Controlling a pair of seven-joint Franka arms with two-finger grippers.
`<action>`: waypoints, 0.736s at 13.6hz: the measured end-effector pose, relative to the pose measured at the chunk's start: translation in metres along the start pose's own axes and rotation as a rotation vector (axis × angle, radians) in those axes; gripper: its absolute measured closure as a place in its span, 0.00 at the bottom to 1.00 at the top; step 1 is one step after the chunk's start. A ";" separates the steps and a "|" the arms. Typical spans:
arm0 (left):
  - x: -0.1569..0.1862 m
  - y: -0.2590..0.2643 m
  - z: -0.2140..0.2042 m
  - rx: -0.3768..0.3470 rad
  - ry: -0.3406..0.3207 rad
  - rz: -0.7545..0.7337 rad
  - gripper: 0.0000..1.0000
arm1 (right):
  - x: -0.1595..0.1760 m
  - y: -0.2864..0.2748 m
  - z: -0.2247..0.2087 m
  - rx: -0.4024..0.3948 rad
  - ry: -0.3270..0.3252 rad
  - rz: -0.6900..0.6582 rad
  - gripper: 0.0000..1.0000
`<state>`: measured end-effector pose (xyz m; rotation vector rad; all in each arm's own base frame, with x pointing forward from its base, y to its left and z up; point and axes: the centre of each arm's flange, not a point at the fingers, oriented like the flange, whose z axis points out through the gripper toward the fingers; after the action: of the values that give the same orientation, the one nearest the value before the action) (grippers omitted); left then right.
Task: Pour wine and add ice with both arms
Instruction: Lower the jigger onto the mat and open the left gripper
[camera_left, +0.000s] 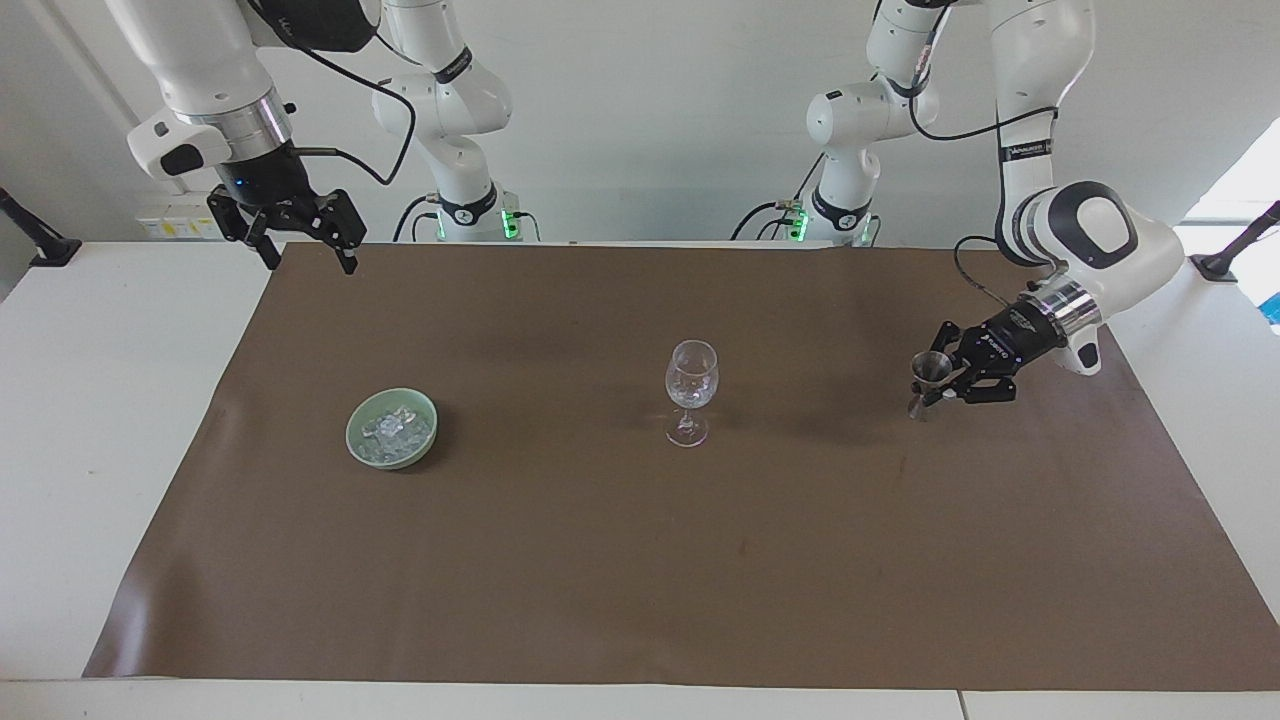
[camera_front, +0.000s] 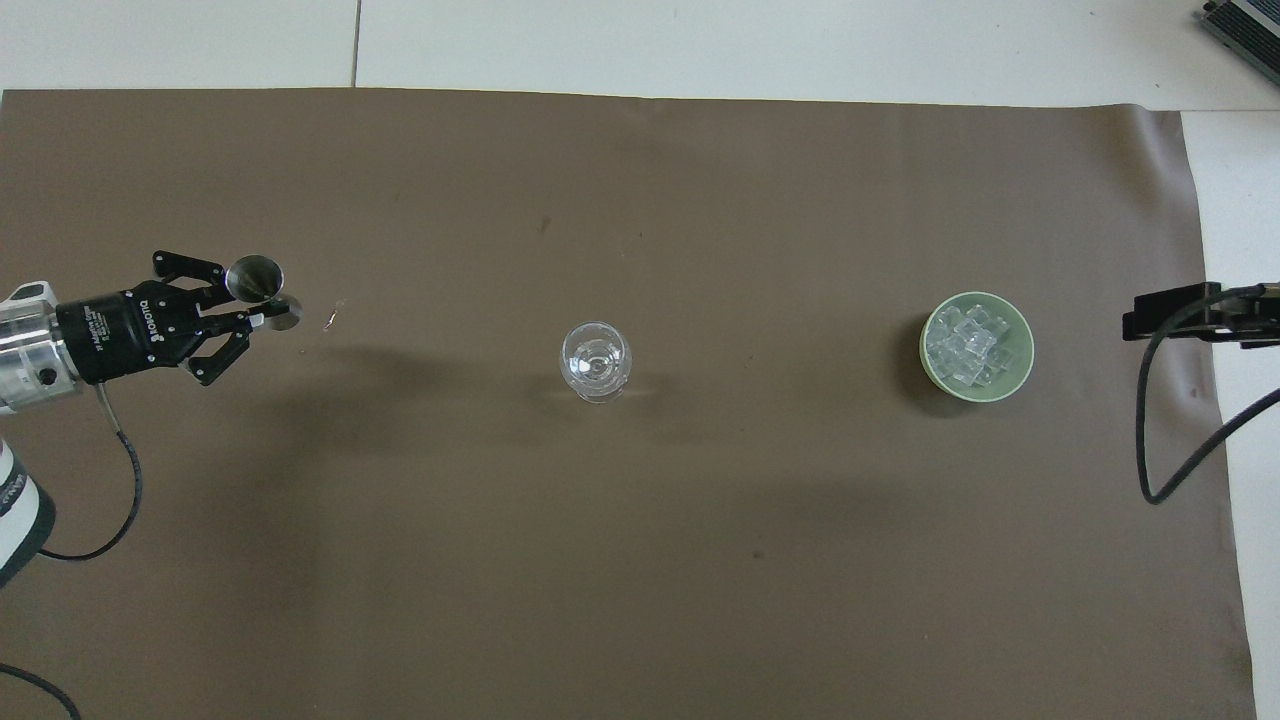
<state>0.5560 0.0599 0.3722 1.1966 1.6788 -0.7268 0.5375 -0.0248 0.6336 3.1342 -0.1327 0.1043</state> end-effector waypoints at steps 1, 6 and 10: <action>0.012 0.003 -0.005 -0.017 -0.023 -0.035 0.80 | 0.000 0.000 0.000 0.000 0.000 0.000 0.00; 0.063 0.001 -0.020 -0.102 -0.101 -0.198 0.80 | 0.000 0.000 0.000 0.000 0.000 0.000 0.00; 0.081 -0.013 -0.014 -0.143 -0.158 -0.284 0.80 | 0.000 0.000 0.000 0.000 0.000 0.000 0.00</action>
<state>0.5309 0.0994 0.3031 0.7895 1.7534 -0.8347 0.5375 -0.0248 0.6336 3.1342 -0.1326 0.1043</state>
